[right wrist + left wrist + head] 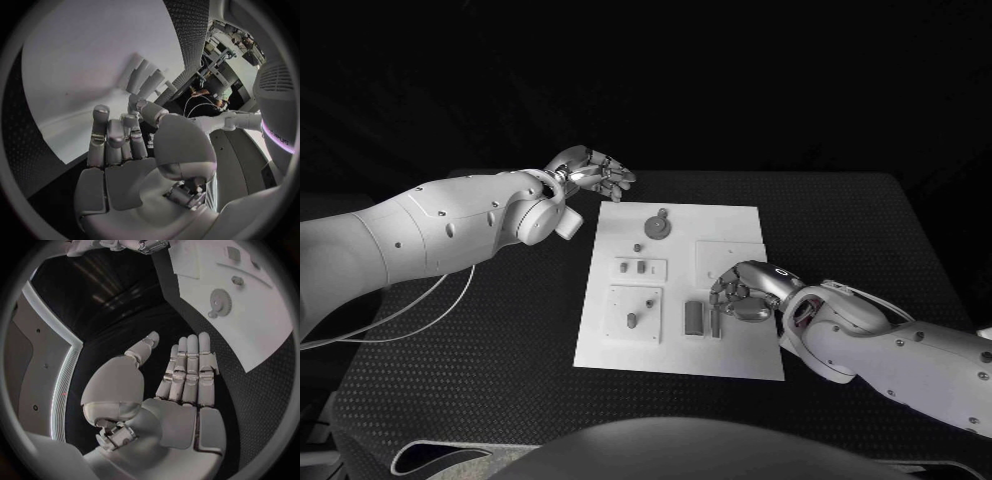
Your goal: Assemble the parts on the task board
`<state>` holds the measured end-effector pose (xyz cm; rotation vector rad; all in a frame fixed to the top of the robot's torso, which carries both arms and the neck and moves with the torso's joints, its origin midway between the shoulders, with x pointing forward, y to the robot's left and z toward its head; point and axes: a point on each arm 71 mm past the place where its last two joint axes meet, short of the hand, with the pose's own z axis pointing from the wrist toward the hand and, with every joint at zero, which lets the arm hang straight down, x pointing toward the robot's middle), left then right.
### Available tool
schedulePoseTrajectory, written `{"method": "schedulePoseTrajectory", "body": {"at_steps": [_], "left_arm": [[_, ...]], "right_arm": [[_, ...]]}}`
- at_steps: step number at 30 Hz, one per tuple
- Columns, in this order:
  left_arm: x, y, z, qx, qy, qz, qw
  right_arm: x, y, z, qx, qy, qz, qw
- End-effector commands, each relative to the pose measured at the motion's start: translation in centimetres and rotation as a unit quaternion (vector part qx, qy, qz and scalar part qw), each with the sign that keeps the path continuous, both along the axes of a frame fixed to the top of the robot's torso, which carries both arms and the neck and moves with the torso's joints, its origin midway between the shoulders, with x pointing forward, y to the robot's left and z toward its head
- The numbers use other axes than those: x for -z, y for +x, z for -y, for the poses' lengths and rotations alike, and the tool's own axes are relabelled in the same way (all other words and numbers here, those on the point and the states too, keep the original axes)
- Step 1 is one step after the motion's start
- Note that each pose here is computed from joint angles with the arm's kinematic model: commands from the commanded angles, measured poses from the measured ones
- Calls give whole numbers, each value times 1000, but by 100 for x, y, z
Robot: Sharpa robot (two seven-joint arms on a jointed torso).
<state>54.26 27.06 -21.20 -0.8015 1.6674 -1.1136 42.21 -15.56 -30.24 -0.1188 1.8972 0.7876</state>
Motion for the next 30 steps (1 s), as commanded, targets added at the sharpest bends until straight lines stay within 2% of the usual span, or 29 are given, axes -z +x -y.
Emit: {"method": "schedulePoseTrajectory", "body": {"at_steps": [1,20,30], "left_arm": [[-9,-2,25,7,-5,0,1000],[-7,-2,27,7,-5,-1,1000],[-7,-4,27,7,-5,-1,1000]], "right_arm": [[25,-33,-27,-17,-8,-14,1000],[84,-38,-27,-31,-39,-35,998],[101,-9,-15,-26,-46,-26,998]]}}
